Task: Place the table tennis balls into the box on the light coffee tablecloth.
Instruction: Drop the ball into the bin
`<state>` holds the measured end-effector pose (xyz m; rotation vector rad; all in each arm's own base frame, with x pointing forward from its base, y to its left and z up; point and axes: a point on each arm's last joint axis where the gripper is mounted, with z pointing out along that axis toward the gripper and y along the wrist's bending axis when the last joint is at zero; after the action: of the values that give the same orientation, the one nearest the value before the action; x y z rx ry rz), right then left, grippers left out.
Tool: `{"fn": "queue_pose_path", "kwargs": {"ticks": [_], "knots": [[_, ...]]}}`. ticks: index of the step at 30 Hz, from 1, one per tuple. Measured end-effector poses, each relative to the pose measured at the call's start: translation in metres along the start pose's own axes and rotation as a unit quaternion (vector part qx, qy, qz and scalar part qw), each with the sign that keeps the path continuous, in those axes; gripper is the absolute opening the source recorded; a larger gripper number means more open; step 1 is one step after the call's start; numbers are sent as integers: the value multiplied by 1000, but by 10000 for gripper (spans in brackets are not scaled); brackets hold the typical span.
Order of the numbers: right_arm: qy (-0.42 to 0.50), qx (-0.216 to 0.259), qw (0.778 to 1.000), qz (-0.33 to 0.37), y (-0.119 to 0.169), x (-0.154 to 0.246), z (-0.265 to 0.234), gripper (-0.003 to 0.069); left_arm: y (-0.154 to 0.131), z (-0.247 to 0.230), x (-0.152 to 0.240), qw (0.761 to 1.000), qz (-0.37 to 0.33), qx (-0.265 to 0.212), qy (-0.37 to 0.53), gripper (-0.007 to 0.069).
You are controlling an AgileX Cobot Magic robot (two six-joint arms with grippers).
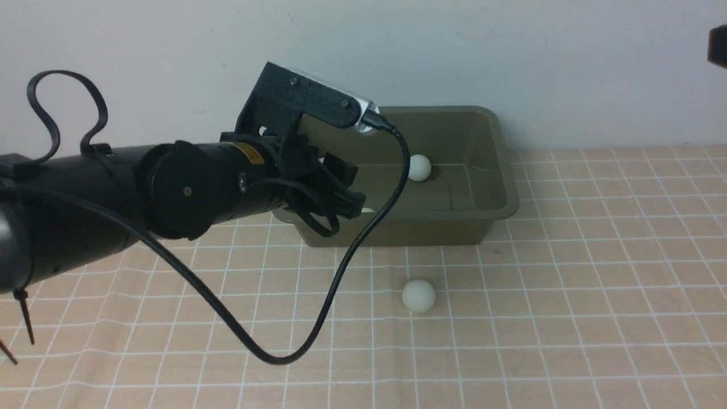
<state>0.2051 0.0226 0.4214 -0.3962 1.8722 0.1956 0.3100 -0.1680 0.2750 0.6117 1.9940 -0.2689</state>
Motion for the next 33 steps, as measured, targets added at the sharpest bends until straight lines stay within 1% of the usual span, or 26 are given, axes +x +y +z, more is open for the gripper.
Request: {"fn": "queue_pose_path", "kwargs": {"ticks": [6, 11, 14, 17, 24, 27, 31, 33], "knots": [[0, 0, 1000, 0, 0, 0, 0, 496, 24, 37, -24, 1000, -3, -3, 21, 346], [0, 0, 1000, 0, 0, 0, 0, 496, 37, 70, -30, 997, -15, 21, 79, 346], [0, 0, 1000, 0, 0, 0, 0, 496, 42, 90, -29, 994, -19, 34, 107, 346], [0, 0, 1000, 0, 0, 0, 0, 494, 42, 103, -31, 993, -28, 40, 108, 346], [1, -1, 1000, 0, 0, 0, 0, 494, 42, 113, -35, 992, -33, 53, 113, 346], [1, -1, 1000, 0, 0, 0, 0, 494, 41, 114, -33, 991, -27, 56, 118, 383], [1, -1, 1000, 0, 0, 0, 0, 494, 41, 115, -31, 990, -24, 60, 125, 499], [1, -1, 1000, 0, 0, 0, 0, 494, 40, 114, -31, 989, -23, 63, 131, 525]]}}
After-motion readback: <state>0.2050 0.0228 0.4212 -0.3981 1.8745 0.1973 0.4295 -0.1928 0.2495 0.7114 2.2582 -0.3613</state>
